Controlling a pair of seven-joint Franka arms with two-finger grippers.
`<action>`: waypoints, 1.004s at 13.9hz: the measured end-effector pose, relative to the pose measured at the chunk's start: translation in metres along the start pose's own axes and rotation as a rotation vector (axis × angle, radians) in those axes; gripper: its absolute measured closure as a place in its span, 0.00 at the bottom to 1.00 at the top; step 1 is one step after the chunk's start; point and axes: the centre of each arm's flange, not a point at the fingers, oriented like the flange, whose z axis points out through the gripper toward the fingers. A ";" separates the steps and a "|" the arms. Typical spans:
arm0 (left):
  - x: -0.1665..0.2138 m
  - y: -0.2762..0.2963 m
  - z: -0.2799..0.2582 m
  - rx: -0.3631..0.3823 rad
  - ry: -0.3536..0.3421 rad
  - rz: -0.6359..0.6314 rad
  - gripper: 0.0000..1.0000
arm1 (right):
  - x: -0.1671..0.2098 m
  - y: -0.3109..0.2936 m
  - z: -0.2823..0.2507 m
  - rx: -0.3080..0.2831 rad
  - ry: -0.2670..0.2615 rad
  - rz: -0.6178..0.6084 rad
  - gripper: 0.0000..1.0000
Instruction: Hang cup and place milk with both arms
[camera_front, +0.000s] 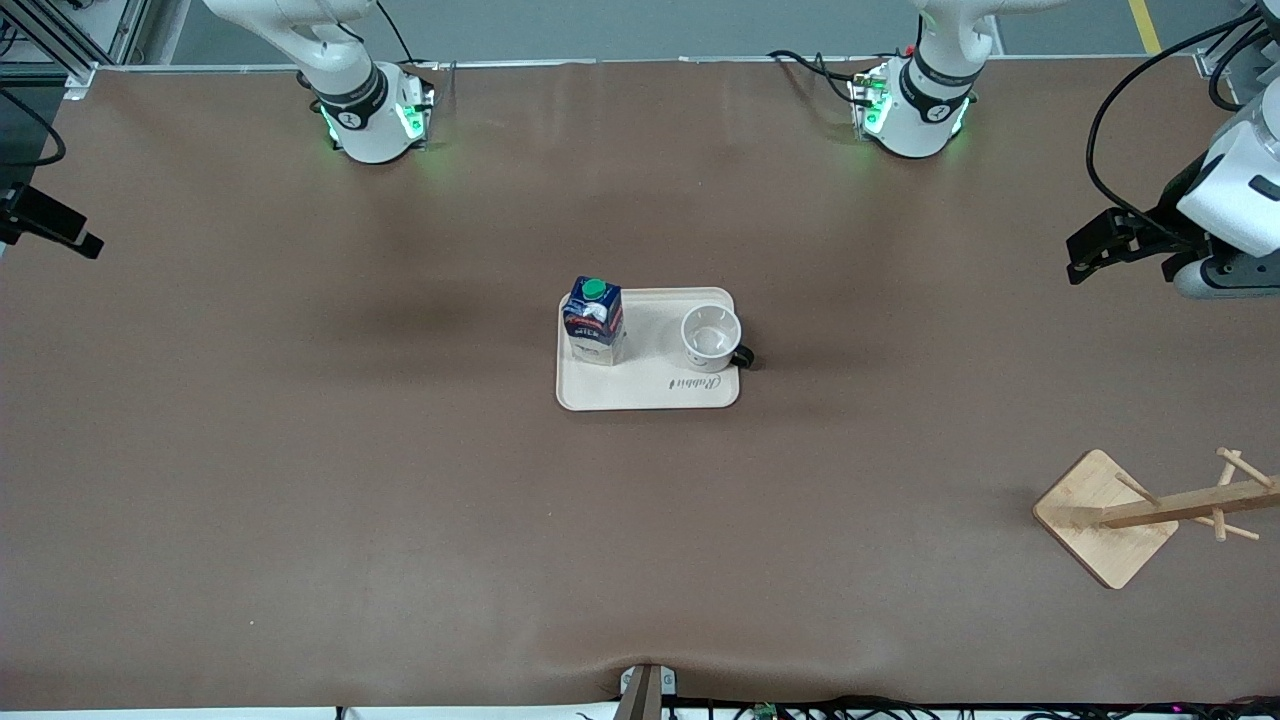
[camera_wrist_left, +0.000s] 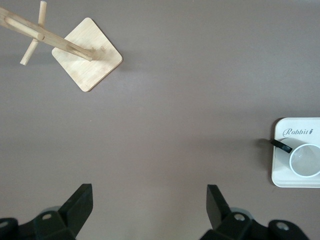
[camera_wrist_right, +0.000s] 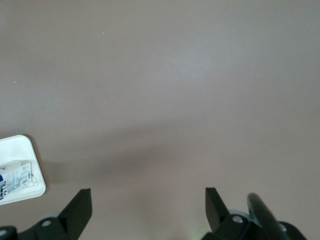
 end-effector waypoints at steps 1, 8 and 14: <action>0.000 0.000 0.000 0.000 0.000 0.000 0.00 | 0.000 0.000 0.000 0.000 0.000 0.000 0.00; 0.000 0.000 0.001 0.000 -0.001 -0.001 0.00 | 0.000 -0.001 0.000 0.000 0.000 -0.004 0.00; 0.016 0.000 0.035 -0.002 -0.062 0.002 0.00 | 0.000 -0.008 0.000 -0.024 0.003 -0.042 0.00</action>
